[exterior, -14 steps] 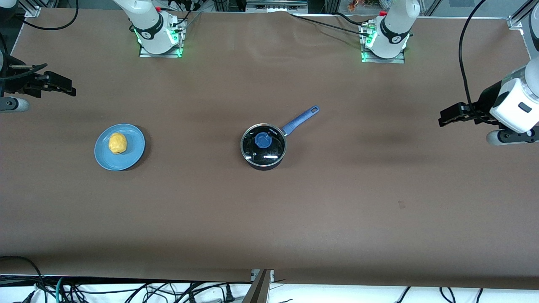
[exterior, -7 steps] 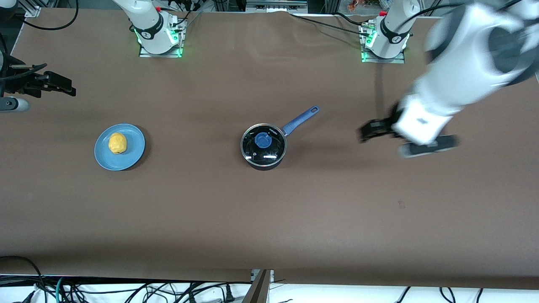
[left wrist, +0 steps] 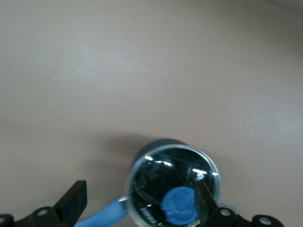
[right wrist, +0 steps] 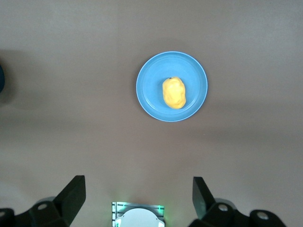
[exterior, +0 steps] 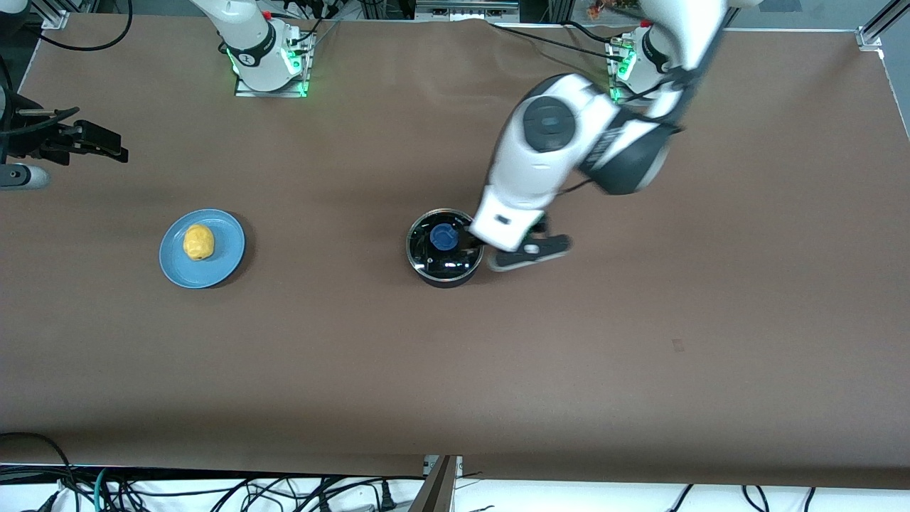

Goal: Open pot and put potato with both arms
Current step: 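Reach the left gripper over the saucepan to the blue lid knob, then close the left gripper on the blue knob of the glass lid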

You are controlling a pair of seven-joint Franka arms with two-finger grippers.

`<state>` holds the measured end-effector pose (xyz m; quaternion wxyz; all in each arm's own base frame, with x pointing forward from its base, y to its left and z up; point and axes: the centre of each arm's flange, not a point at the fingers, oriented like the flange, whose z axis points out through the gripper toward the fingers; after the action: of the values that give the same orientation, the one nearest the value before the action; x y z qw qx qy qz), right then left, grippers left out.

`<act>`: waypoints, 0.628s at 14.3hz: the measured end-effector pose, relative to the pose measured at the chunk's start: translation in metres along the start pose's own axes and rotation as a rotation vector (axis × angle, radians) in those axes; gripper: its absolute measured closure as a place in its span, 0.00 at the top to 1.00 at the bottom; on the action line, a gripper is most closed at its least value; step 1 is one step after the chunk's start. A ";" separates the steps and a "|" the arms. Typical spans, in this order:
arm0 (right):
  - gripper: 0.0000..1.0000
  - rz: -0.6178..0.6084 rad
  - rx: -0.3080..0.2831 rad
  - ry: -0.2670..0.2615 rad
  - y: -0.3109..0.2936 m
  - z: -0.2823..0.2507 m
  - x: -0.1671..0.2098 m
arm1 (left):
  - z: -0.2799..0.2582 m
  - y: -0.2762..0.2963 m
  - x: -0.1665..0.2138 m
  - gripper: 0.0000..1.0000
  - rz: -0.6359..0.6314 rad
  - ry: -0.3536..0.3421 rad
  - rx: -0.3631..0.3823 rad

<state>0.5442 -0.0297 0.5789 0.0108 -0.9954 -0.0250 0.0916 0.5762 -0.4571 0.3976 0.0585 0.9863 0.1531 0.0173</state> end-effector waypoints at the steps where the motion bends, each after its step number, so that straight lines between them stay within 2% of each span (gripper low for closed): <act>1: 1.00 0.000 0.000 0.000 0.000 0.000 0.000 | 0.020 0.016 -0.013 1.00 0.019 -0.002 0.014; 5: 1.00 0.000 0.001 -0.013 0.000 0.001 -0.001 | 0.078 0.047 -0.054 1.00 0.085 -0.011 0.060; 9: 1.00 0.000 0.002 -0.016 0.000 0.001 -0.002 | 0.105 0.054 -0.067 1.00 0.105 -0.013 0.058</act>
<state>0.5423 -0.0297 0.5779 0.0115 -0.9947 -0.0249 0.0995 0.5341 -0.5401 0.2984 0.0299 0.9944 0.1011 0.0096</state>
